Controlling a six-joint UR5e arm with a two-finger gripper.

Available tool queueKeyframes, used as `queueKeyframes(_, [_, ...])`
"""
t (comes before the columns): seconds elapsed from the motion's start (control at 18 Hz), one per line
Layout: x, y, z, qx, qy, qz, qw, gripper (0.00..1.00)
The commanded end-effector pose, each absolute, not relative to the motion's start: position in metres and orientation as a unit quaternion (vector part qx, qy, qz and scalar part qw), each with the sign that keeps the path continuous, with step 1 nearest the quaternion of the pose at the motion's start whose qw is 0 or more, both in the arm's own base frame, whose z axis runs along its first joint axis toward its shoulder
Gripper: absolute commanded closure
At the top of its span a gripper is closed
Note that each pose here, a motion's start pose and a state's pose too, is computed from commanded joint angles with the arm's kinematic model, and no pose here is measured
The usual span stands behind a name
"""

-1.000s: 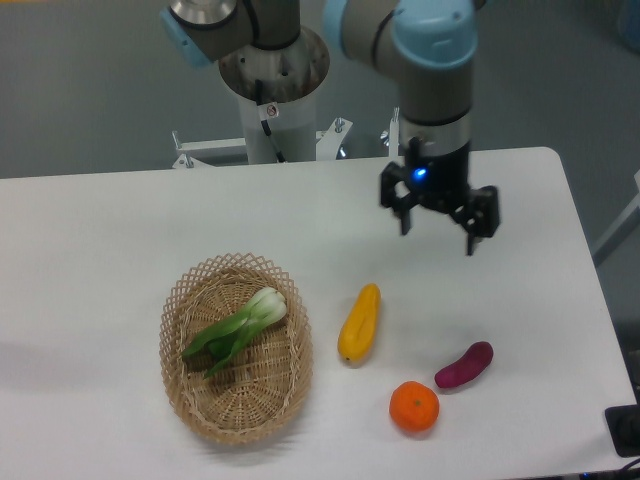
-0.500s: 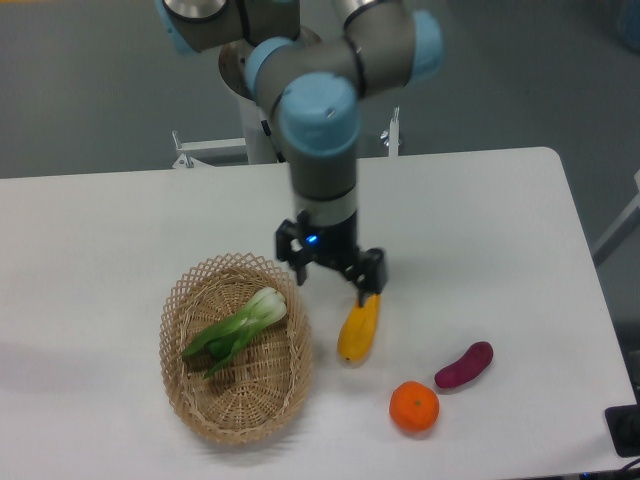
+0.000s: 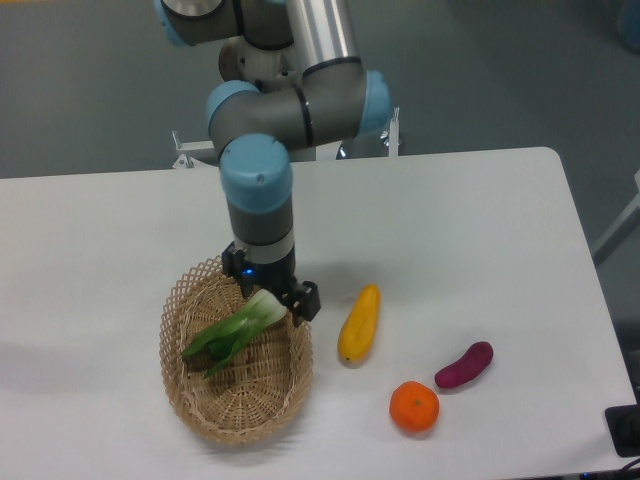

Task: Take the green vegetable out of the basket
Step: 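Lower the gripper onto the bok choy and close on it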

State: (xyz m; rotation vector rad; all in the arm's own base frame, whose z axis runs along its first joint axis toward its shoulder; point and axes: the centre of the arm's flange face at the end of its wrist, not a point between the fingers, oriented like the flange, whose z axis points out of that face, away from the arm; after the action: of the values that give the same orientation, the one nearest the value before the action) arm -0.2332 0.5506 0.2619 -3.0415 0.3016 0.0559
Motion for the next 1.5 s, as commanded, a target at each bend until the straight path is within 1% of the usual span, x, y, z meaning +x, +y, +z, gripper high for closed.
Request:
queueKeyframes(0.11, [-0.221, 0.559, 0.241, -0.993, 0.110, 0.011, 0.028, 0.00])
queueKeyframes(0.22, [-0.216, 0.562, 0.240, -0.993, 0.115, 0.012, 0.033, 0.00])
queueKeyframes(0.56, [-0.208, 0.568, 0.210, -0.992, 0.123, 0.003, 0.020, 0.00])
queueKeyframes(0.78, [-0.205, 0.572, 0.207, -0.991, 0.128, 0.008, 0.024, 0.00])
queueKeyframes(0.83, [-0.206, 0.572, 0.208, -0.991, 0.128, 0.009, 0.025, 0.11])
queueKeyframes(0.89, [-0.206, 0.573, 0.210, -0.991, 0.129, 0.012, 0.029, 0.30])
queueKeyframes(0.94, [-0.207, 0.574, 0.212, -0.991, 0.132, 0.014, 0.031, 0.47])
queueKeyframes(1.0, [-0.208, 0.575, 0.216, -0.990, 0.133, 0.017, 0.035, 0.58])
queueKeyframes(1.11, [-0.208, 0.577, 0.219, -0.990, 0.136, 0.019, 0.037, 0.67])
queueKeyframes(1.39, [-0.215, 0.581, 0.241, -0.988, 0.138, 0.032, 0.053, 0.72])
queueKeyframes(1.44, [-0.218, 0.579, 0.250, -0.988, 0.141, 0.037, 0.058, 0.72])
queueKeyframes(1.5, [-0.227, 0.579, 0.267, -0.986, 0.143, 0.044, 0.069, 0.72])
